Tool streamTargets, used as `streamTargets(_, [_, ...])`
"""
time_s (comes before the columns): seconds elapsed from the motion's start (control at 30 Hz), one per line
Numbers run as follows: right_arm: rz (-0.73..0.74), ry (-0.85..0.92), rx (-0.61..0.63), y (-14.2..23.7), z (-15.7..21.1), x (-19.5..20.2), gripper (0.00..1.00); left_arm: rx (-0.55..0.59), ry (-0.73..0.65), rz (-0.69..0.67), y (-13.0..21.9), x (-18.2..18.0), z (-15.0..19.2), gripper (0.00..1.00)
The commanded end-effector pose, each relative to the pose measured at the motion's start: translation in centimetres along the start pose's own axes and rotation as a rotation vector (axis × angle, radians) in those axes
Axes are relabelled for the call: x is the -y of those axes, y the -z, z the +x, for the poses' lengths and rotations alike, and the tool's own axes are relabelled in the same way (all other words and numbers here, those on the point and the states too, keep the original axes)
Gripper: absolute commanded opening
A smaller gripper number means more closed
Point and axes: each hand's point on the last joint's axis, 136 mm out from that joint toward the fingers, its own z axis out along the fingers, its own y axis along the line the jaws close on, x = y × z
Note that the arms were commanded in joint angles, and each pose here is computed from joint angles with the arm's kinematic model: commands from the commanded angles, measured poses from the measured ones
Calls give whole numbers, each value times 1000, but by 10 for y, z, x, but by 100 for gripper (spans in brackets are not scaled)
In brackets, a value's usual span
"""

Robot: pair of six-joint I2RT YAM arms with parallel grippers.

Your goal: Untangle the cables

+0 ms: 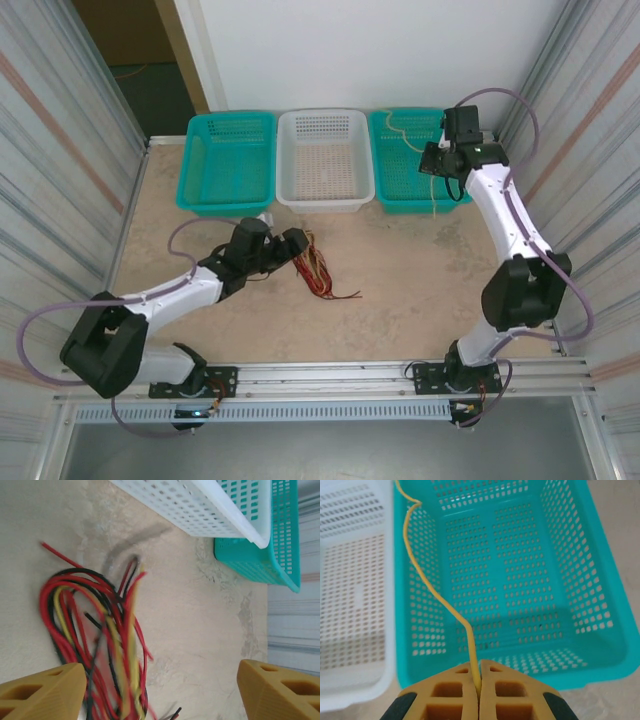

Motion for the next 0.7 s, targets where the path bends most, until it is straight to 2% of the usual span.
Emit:
streamTargets(0.0, [38, 152, 113, -13, -29, -2, 0, 44, -43, -33, 15, 2, -10, 82])
streamTargets(0.07, [64, 199, 117, -30, -32, 3, 0, 46, -48, -43, 22, 0, -11, 83])
streamTargets(0.13, [102, 225, 63, -48, -26, 12, 0, 49, -51, -46, 30, 0, -12, 83])
streamTargets(0.4, [237, 340, -80, -82, 11, 55, 1, 76, -45, -44, 54, -6, -22, 83])
streamTargets(0.57, [311, 342, -102, -97, 4, 79, 15, 75, -32, -36, 60, -5, -28, 80])
streamTargets(0.63, [346, 331, -114, -103, -1, 89, 14, 74, -37, -37, 63, -4, -28, 79])
streamTargets(0.67, [366, 326, -121, -105, -2, 93, 16, 75, -37, -38, 63, -4, -28, 79])
